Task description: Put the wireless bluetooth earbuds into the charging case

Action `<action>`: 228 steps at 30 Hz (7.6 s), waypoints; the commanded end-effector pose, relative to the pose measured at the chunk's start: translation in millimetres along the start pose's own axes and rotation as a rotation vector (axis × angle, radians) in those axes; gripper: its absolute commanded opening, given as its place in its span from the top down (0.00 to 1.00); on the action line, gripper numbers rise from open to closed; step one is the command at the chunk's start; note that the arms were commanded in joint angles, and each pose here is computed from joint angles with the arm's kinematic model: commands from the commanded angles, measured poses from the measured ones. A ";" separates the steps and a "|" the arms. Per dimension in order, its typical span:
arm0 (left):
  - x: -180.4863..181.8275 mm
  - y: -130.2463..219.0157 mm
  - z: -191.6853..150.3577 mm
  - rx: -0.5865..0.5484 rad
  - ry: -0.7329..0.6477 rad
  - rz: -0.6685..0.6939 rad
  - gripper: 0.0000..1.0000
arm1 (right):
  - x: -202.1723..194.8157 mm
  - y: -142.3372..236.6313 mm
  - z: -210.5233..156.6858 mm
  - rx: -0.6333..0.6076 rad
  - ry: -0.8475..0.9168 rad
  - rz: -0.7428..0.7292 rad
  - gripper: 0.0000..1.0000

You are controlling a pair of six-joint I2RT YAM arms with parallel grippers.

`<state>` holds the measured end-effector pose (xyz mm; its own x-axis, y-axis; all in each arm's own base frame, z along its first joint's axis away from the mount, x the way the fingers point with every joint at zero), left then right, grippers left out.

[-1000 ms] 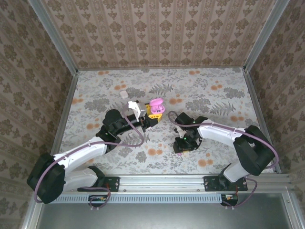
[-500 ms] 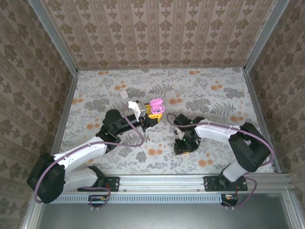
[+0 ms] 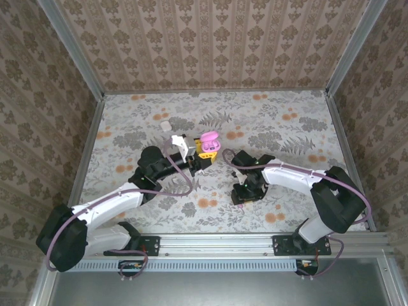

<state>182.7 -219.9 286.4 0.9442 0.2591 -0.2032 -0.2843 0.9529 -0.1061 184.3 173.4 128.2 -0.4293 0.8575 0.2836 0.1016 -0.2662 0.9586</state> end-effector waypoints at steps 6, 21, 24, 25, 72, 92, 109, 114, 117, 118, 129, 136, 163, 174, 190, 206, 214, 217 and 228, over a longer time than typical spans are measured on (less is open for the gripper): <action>-0.7 -3.8 10.4 -0.017 -0.021 -0.015 0.65 | 0.7 -7.5 -0.2 0.055 0.010 -0.007 0.59; -0.8 -2.5 10.6 -0.012 -0.026 -0.008 0.65 | -4.2 -16.1 3.2 0.064 0.013 -0.055 0.60; -0.7 -2.6 10.2 -0.010 -0.024 -0.008 0.65 | -5.3 -16.1 3.7 0.063 0.015 -0.071 0.61; -0.5 -2.7 10.0 -0.009 -0.024 -0.007 0.65 | -5.5 -16.4 4.2 0.062 0.016 -0.074 0.61; -3.4 3.3 15.3 -0.019 -0.054 -0.005 0.65 | -3.1 4.5 -18.2 -0.103 -0.353 0.011 0.50; -2.3 2.8 15.8 -0.014 -0.055 0.002 0.65 | -0.9 -11.7 -13.0 -0.069 -0.368 0.069 0.56; -0.3 1.7 15.5 -0.013 -0.052 0.006 0.65 | -3.2 -11.4 8.4 -0.099 -0.308 -0.030 0.56; -0.5 2.7 16.1 -0.015 -0.055 0.010 0.65 | -3.8 -11.4 18.0 -0.100 -0.283 -0.067 0.56; -0.7 3.3 15.9 -0.013 -0.052 0.009 0.65 | -3.6 -10.2 23.9 -0.106 -0.263 -0.088 0.57; -0.8 3.6 16.7 -0.016 -0.053 0.009 0.65 | -3.7 -10.4 25.0 -0.105 -0.259 -0.092 0.57; -0.1 4.4 15.6 -0.011 -0.052 0.012 0.65 | -7.8 -13.9 22.5 -0.092 -0.245 -0.060 0.65; 0.0 3.9 16.6 -0.014 -0.050 0.009 0.65 | -11.3 -20.7 24.2 -0.078 -0.247 -0.062 0.67; 17.6 -11.9 -7.1 0.050 -0.006 0.036 0.65 | -6.2 56.1 18.3 -0.264 -0.200 -0.136 0.76; 29.7 -29.9 -25.5 0.069 -0.016 0.063 0.66 | 19.8 176.4 8.9 -0.573 -0.145 -0.099 0.76; 26.7 -46.7 -32.5 0.068 -0.056 0.079 0.66 | 57.3 214.0 55.0 -0.740 -0.080 0.033 0.76; 25.4 -54.4 -32.4 0.069 -0.060 0.070 0.66 | 66.4 209.4 74.9 -0.768 -0.094 0.039 0.76; 25.0 -54.6 -32.5 0.069 -0.057 0.071 0.66 | 65.6 209.0 76.2 -0.784 -0.110 0.024 0.76; 25.1 -54.7 -32.3 0.068 -0.055 0.073 0.66 | 65.7 207.6 76.5 -0.786 -0.115 0.023 0.76; 24.1 -56.5 -28.5 0.056 -0.053 0.068 0.66 | 69.9 197.0 80.3 -0.758 -0.104 -0.019 0.76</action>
<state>214.2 -265.8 243.6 0.9213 0.3379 -0.1924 -0.3391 0.9403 0.0277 243.3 210.8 338.3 -0.3409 0.8825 0.3241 -0.5540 -0.4671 0.6892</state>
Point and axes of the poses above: each hand's point on the last joint's axis, 136 mm out from that joint toward the fingers, its own y axis back along the fingers, its own x axis along the line the jaws close on, z = x × y, the point moved 10 cm from there along y, back along the fingers, and after that the axes turned 12 degrees about y, right-handed, at the moved point
